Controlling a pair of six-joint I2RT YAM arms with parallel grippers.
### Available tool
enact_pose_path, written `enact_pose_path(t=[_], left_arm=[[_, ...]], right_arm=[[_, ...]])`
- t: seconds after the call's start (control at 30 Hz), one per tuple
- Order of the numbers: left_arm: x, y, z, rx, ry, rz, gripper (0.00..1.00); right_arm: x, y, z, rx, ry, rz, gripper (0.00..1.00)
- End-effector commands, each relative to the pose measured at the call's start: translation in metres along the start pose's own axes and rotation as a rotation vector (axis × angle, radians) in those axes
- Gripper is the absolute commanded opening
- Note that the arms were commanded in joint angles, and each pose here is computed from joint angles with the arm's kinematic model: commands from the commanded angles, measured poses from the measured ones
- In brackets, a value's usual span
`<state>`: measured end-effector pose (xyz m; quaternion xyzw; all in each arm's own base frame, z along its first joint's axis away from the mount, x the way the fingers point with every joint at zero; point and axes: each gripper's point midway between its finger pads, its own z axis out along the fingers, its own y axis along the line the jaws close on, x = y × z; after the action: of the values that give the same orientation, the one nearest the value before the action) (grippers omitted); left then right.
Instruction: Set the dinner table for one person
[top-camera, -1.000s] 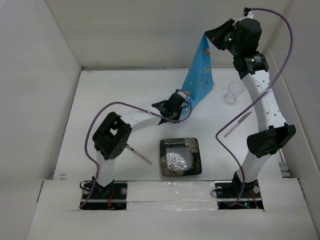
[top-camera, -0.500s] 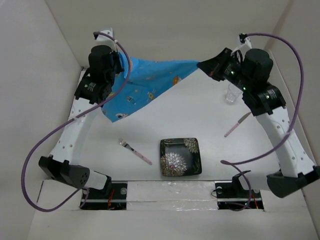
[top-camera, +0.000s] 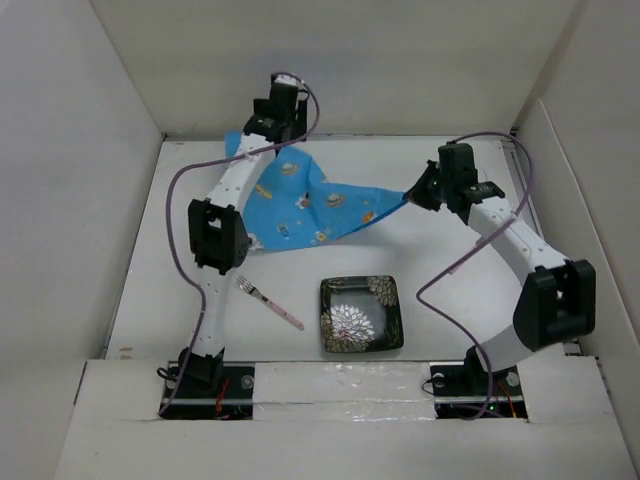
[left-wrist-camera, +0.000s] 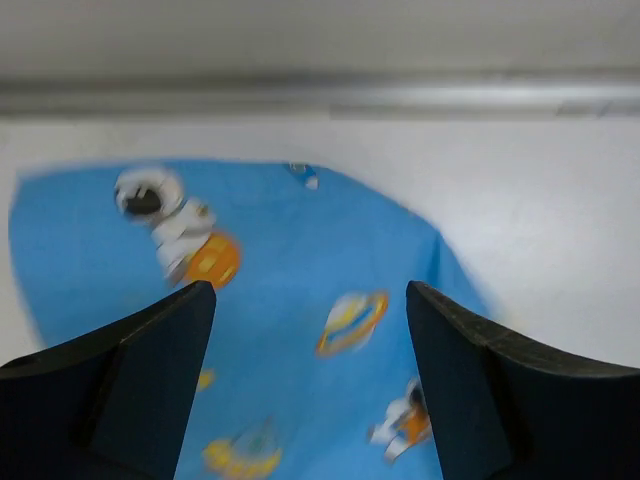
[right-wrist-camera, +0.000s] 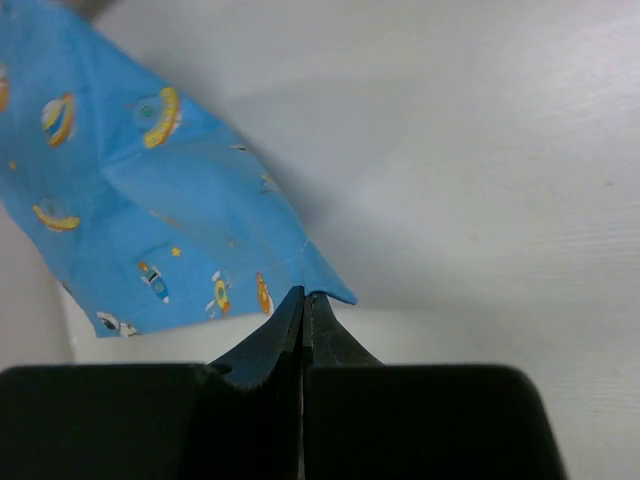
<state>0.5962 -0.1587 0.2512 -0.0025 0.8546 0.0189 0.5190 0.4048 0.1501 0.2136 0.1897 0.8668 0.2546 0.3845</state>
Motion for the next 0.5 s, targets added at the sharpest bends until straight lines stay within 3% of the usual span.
enact_pose_path(t=[0.0, 0.03, 0.13, 0.17, 0.2, 0.23, 0.27, 0.3, 0.37, 0.4, 0.47], left_arm=[[0.027, 0.000, -0.015, -0.043, 0.099, -0.008, 0.75], [0.016, 0.005, -0.033, -0.036, 0.069, -0.028, 0.75], [0.035, 0.031, -0.056, -0.055, 0.080, -0.102, 0.72], [0.071, 0.048, -0.054, -0.072, 0.154, -0.127, 0.71], [0.079, 0.055, -0.061, -0.062, 0.166, -0.161, 0.66], [0.073, 0.064, -0.084, -0.051, 0.139, -0.222, 0.61], [0.115, 0.075, -0.085, -0.067, 0.217, -0.234, 0.55], [0.114, 0.077, -0.104, -0.052, 0.193, -0.261, 0.35], [0.168, 0.085, -0.117, -0.089, 0.292, -0.262, 0.18], [0.175, 0.088, -0.128, -0.091, 0.301, -0.276, 0.08], [0.224, 0.092, -0.140, -0.117, 0.408, -0.281, 0.07]], right_arm=[[-0.019, -0.013, 0.009, 0.023, -0.063, 0.015, 0.00], [-0.019, -0.013, 0.011, 0.021, -0.063, 0.016, 0.00], [-0.012, -0.021, 0.021, 0.044, -0.044, 0.018, 0.00], [-0.010, -0.023, 0.023, 0.047, -0.039, 0.018, 0.00], [-0.005, -0.028, 0.025, 0.057, -0.027, 0.021, 0.00], [-0.003, -0.029, 0.025, 0.058, -0.026, 0.021, 0.00], [-0.002, -0.030, 0.024, 0.056, -0.026, 0.023, 0.00], [0.005, -0.037, 0.026, 0.069, -0.013, 0.026, 0.00], [0.008, -0.040, 0.024, 0.074, -0.014, 0.025, 0.00], [0.009, -0.042, 0.024, 0.080, -0.012, 0.018, 0.00], [0.014, -0.047, 0.023, 0.089, -0.002, 0.014, 0.00]])
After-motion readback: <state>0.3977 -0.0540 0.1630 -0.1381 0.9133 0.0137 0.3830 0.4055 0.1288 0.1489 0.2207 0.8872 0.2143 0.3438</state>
